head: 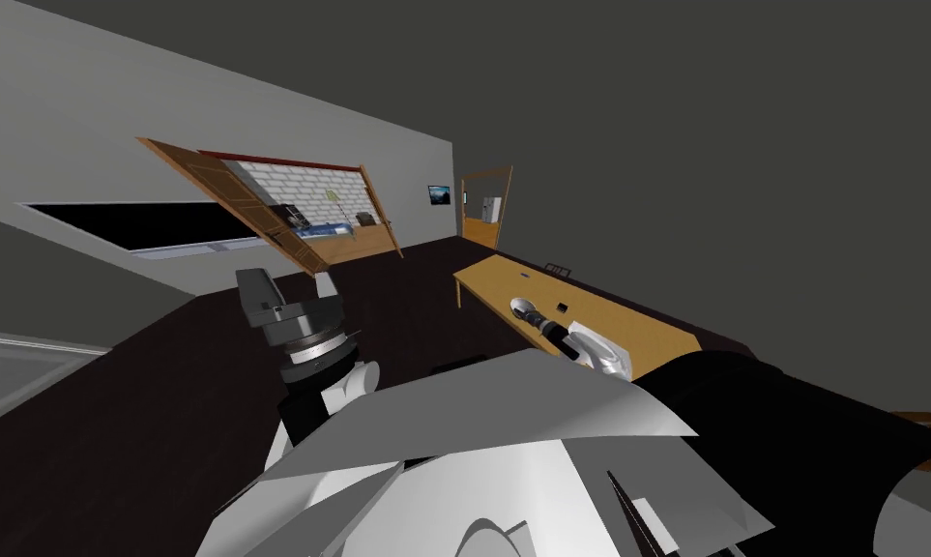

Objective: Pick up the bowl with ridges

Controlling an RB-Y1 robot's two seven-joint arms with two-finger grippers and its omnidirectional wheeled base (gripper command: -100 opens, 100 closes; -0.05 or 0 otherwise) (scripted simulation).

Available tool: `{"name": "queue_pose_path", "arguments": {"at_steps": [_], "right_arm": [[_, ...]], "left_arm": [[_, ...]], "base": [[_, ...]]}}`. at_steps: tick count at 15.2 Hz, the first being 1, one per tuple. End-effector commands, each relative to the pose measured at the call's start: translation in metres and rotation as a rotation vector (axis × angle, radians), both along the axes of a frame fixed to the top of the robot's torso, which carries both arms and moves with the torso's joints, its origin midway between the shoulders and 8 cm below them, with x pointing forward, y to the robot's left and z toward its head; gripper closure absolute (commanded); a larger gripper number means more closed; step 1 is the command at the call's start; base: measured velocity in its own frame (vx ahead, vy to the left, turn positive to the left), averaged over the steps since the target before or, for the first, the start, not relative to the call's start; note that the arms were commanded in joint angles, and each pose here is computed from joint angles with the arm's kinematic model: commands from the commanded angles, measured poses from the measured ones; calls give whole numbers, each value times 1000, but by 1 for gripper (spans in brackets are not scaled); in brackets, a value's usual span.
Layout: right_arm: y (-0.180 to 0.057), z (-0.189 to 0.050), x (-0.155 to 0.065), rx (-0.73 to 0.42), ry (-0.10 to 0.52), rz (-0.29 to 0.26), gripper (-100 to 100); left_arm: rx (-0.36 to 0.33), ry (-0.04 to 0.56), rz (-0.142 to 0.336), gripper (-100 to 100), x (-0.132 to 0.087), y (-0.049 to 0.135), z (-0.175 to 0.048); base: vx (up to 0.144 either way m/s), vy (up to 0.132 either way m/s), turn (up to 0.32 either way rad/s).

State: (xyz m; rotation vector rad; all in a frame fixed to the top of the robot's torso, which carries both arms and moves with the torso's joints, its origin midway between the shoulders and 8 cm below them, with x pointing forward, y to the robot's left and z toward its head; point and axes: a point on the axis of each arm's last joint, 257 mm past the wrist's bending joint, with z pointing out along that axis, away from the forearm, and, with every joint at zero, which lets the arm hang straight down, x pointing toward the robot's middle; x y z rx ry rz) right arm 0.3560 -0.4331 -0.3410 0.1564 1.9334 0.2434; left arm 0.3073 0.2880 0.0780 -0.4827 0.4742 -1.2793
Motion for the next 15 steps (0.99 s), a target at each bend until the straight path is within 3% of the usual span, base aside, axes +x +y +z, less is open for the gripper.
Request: {"name": "queue_pose_path", "arguments": {"at_steps": [1, 3, 4, 7, 8, 13, 14, 15], "right_arm": [[-24, -20, -16, -94, 68, 5, -100], [-33, -33, -25, -118, 101, -4, -100], [-47, -41, -34, -182, 137, 12, -100], [-56, -51, -43, -193, 166, -1, -100], [-70, -59, -53, -261, 206, 19, -100], [-100, -83, -83, -333, 298, 10, -100], [-113, -89, -95, -394, 338, 32, -100], [-122, -96, -105, -397, 364, 18, -100]], "left_arm": [[0, 0, 0, 0, 0, 0, 0], [0, 0, 0, 0, 0, 0, 0], [0, 0, 0, 0, 0, 0, 0], [0, 0, 0, 0, 0, 0, 0], [0, 0, 0, 0, 0, 0, 0], [0, 0, 0, 0, 0, 0, 0], [0, 0, 0, 0, 0, 0, 0], [0, 0, 0, 0, 0, 0, 0]], "base": [[83, 103, 199], [70, 99, 100], [64, 74, 125], [46, 46, 66], [33, 48, 143], [58, 57, 111], [71, 63, 146], [75, 75, 162]]}}
